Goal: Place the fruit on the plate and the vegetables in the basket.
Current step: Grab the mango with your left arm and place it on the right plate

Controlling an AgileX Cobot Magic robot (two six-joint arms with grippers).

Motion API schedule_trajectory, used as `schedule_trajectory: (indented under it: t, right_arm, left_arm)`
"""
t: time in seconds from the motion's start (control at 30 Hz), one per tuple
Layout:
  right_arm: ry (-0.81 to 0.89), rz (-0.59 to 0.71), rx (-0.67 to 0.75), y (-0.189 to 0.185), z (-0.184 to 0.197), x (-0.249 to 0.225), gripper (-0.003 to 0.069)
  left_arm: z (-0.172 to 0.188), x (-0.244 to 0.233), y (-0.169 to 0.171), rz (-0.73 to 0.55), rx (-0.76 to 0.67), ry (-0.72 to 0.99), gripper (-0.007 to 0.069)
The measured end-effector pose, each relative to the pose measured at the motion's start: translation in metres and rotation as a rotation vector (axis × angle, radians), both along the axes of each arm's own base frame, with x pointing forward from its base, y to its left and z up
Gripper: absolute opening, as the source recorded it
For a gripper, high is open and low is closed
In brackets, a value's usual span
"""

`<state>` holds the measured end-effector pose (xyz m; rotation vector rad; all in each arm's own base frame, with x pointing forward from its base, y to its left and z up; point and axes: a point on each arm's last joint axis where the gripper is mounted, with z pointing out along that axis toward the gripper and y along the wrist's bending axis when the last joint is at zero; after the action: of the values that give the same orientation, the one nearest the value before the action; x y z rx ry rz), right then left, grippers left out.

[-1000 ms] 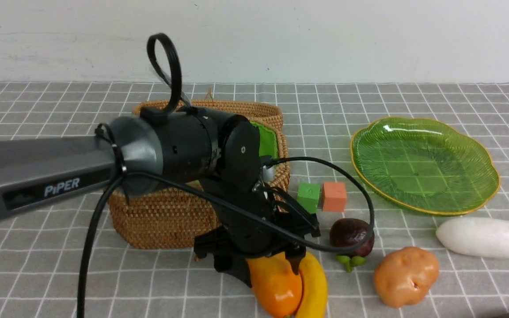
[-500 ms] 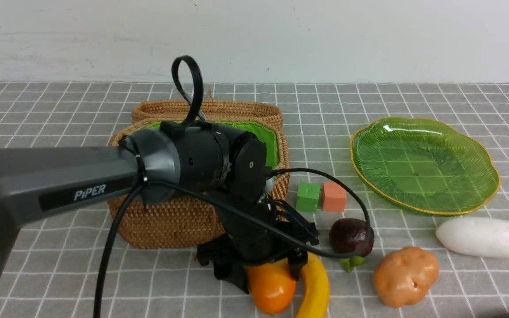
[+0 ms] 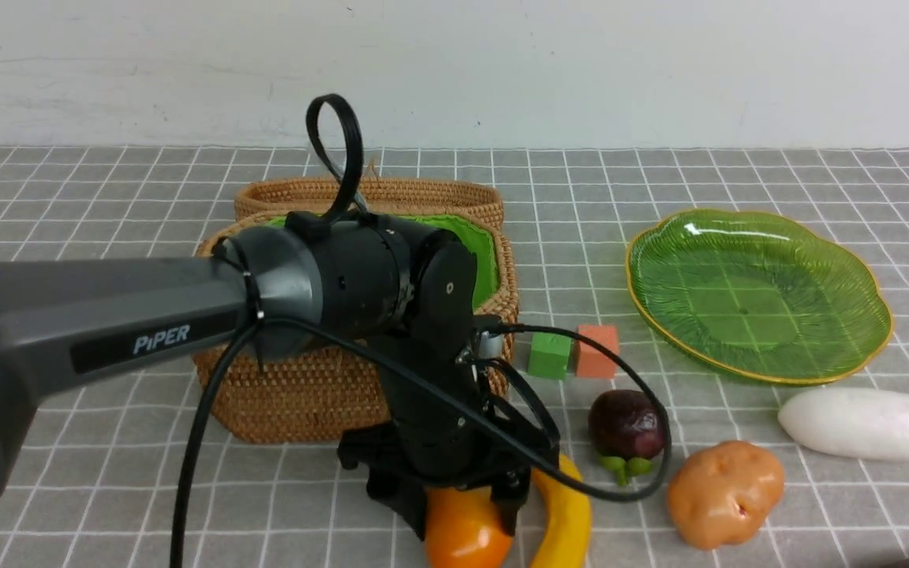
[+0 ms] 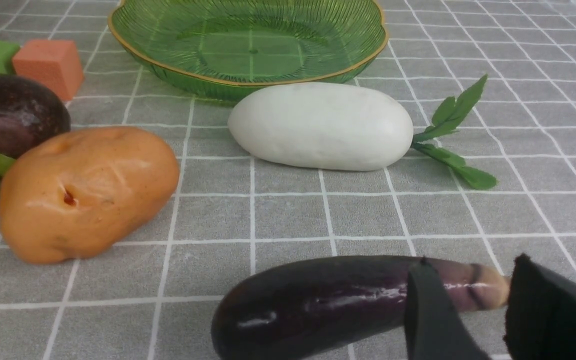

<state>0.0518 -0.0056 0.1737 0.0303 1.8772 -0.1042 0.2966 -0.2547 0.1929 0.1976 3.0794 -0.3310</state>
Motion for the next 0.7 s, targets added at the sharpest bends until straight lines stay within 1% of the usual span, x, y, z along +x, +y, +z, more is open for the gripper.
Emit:
schedule_trajectory:
  t: [0.07,0.2,0.27,0.3,0.33,0.4,0.43,0.5,0.53,0.57,0.6,0.63,0.7]
  right_arm:
    - [0.000,0.000,0.000,0.000,0.000,0.000,0.0241]
    - [0.000,0.000,0.000,0.000,0.000,0.000,0.0241]
    - [0.000,0.000,0.000,0.000,0.000,0.000,0.0241]
    - [0.000,0.000,0.000,0.000,0.000,0.000,0.0241]
    - [0.000,0.000,0.000,0.000,0.000,0.000,0.0241]
    - [0.000,0.000,0.000,0.000,0.000,0.000,0.0241]
    - [0.000,0.000,0.000,0.000,0.000,0.000,0.0241]
    - [0.000,0.000,0.000,0.000,0.000,0.000,0.0241]
    - [0.000,0.000,0.000,0.000,0.000,0.000,0.0241]
    - [0.000,0.000,0.000,0.000,0.000,0.000,0.0241]
    - [0.000,0.000,0.000,0.000,0.000,0.000,0.0241]
    - [0.000,0.000,0.000,0.000,0.000,0.000,0.0241]
    - [0.000,0.000,0.000,0.000,0.000,0.000,0.0241]
  left_arm:
    - [0.002,0.000,0.000,-0.016,0.005,0.005,0.0542]
    - [0.024,-0.001,-0.001,-0.069,-0.028,-0.028,0.0542]
    - [0.050,-0.004,-0.001,-0.106,-0.075,-0.066,0.0542]
    - [0.054,-0.004,-0.001,-0.109,-0.083,-0.071,0.0542]
    - [0.074,-0.005,-0.002,-0.138,-0.117,-0.106,0.0542]
    - [0.098,-0.004,-0.004,-0.168,-0.156,-0.158,0.0542]
    - [0.115,-0.001,-0.007,-0.182,-0.189,-0.212,0.0542]
    - [0.133,0.004,-0.010,-0.197,-0.232,-0.292,0.0542]
    - [0.135,0.005,-0.011,-0.198,-0.238,-0.304,0.0542]
    - [0.152,0.015,-0.017,-0.208,-0.296,-0.420,0.0542]
    - [0.153,0.016,-0.019,-0.208,-0.301,-0.433,0.0542]
    - [0.164,0.029,-0.028,-0.210,-0.367,-0.561,0.0542]
    - [0.164,0.046,-0.041,-0.204,-0.434,-0.669,0.0542]
